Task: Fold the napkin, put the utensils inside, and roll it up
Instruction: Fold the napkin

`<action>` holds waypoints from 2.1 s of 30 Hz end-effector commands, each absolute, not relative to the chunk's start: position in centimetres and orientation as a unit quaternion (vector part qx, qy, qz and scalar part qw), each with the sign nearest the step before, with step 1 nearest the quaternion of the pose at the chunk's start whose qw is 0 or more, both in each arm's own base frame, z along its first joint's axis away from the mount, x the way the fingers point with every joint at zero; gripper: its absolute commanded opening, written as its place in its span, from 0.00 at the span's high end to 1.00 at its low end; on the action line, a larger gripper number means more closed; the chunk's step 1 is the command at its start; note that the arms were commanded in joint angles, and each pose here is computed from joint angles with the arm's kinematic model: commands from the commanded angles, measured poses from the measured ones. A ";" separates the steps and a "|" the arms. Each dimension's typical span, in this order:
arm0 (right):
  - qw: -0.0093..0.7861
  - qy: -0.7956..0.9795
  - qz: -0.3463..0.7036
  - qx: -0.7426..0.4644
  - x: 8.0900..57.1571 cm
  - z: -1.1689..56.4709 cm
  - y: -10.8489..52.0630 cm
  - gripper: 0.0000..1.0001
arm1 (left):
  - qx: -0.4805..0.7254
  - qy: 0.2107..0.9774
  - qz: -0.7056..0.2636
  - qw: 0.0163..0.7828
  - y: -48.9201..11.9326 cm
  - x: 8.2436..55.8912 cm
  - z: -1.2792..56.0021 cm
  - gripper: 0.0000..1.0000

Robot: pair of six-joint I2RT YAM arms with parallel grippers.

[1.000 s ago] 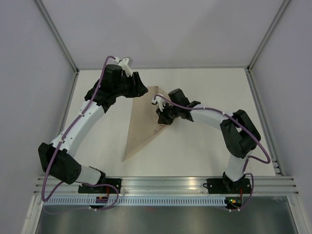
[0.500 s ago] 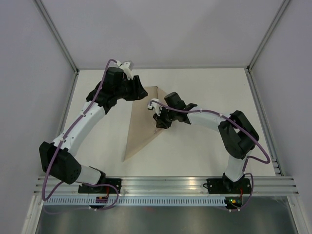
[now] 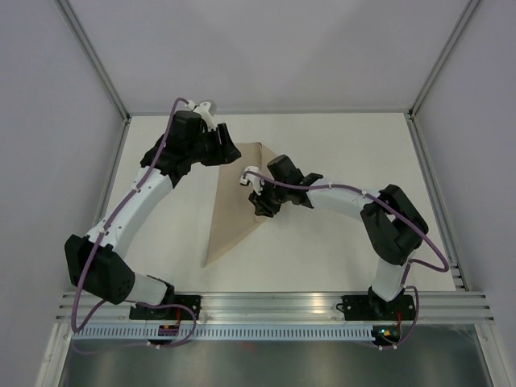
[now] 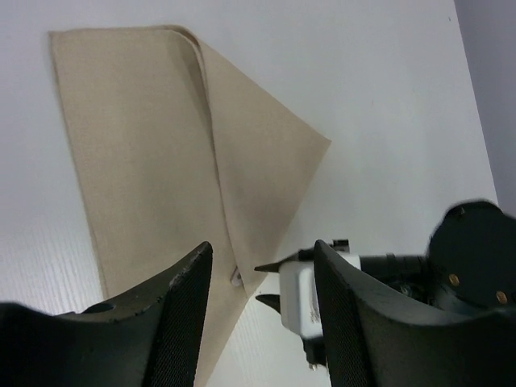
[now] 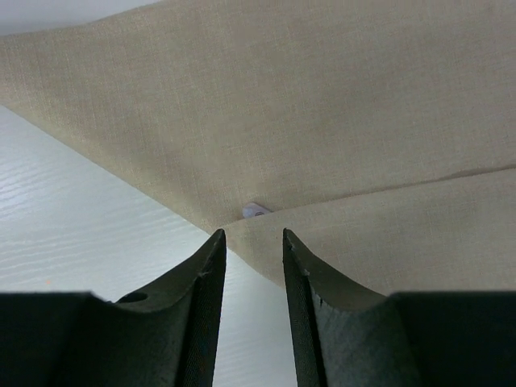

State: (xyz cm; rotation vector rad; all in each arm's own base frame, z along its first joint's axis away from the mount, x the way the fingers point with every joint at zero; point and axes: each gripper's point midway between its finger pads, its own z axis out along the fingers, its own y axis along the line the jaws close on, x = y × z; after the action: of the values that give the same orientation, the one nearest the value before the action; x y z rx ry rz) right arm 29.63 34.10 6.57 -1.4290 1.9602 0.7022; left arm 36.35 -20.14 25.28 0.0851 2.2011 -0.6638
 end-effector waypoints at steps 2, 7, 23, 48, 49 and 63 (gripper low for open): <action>0.371 0.682 0.244 -0.582 27.5 11.0 36.5 0.59 | -0.081 0.844 -0.263 0.459 -14.7 37.4 31.3 0.41; 0.383 0.623 0.217 -0.646 21.6 11.4 39.1 0.59 | -0.113 0.829 -0.252 0.486 -11.4 37.5 34.7 0.40; 0.535 0.443 0.126 -0.709 10.9 9.9 45.2 0.60 | -0.140 0.823 -0.210 0.509 -7.9 36.0 35.2 0.40; 0.566 0.437 0.085 -0.694 11.8 6.5 49.6 0.49 | -0.136 0.837 -0.201 0.490 -7.7 36.7 32.2 0.40; 0.565 0.437 0.086 -0.695 11.7 6.4 49.8 0.49 | -0.136 0.837 -0.201 0.490 -7.7 36.8 32.1 0.40; 0.558 0.436 0.080 -0.701 11.7 4.6 50.9 0.49 | -0.131 0.841 -0.200 0.485 -7.8 37.0 31.5 0.41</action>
State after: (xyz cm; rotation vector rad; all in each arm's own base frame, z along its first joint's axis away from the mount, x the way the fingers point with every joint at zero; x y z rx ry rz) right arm 11.78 49.53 3.48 -1.7021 1.0534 0.1737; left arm 36.74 -7.66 31.52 -0.3420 2.0532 -0.4739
